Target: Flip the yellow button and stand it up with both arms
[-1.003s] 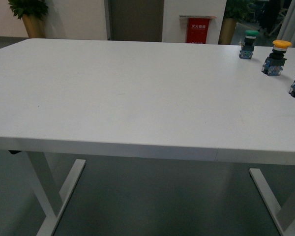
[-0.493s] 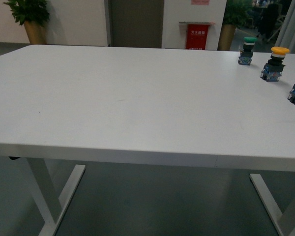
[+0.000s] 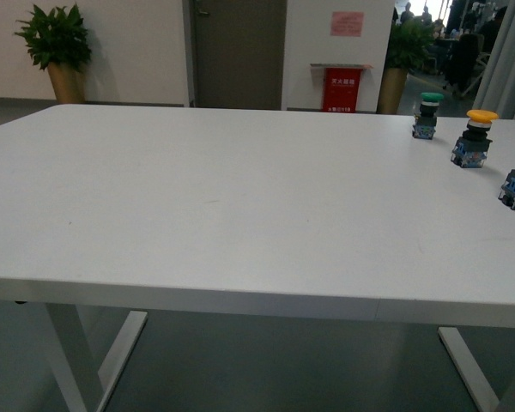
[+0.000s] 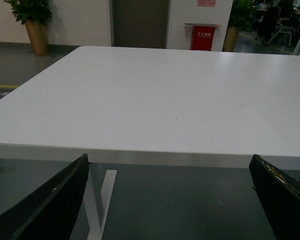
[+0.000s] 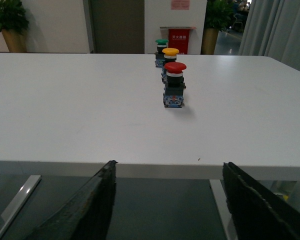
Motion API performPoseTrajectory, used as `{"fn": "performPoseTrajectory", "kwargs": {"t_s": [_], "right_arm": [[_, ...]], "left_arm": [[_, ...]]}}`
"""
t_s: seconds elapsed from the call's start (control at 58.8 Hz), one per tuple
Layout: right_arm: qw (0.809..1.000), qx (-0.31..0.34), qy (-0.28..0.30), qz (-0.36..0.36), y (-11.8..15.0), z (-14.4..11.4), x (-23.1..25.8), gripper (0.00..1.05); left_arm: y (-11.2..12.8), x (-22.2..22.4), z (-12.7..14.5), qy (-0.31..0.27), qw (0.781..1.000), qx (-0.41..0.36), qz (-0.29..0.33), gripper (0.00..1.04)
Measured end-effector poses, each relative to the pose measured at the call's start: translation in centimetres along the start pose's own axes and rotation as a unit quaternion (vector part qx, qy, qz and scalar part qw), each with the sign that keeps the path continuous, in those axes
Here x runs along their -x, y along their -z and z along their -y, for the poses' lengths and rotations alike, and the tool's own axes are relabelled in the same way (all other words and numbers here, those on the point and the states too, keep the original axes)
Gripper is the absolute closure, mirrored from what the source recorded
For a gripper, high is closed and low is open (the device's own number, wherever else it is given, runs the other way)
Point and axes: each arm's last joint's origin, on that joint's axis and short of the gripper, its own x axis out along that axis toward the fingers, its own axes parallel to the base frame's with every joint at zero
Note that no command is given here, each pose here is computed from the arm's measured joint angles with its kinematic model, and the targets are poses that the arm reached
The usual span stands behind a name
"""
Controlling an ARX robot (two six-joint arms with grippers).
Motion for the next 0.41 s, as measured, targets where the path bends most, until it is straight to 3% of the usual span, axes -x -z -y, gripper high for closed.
{"fn": "performPoseTrajectory", "kwargs": {"t_s": [0.204,0.408], "right_arm": [[1.000,-0.001,0.000,0.000,0.00,0.00,0.00,0.05],[1.000,0.000,0.000,0.000,0.00,0.00,0.00,0.07]], "left_arm": [[0.00,0.00,0.00,0.000,1.000,0.000,0.000,0.06],[0.00,0.00,0.00,0.000,1.000,0.000,0.000,0.06]]}}
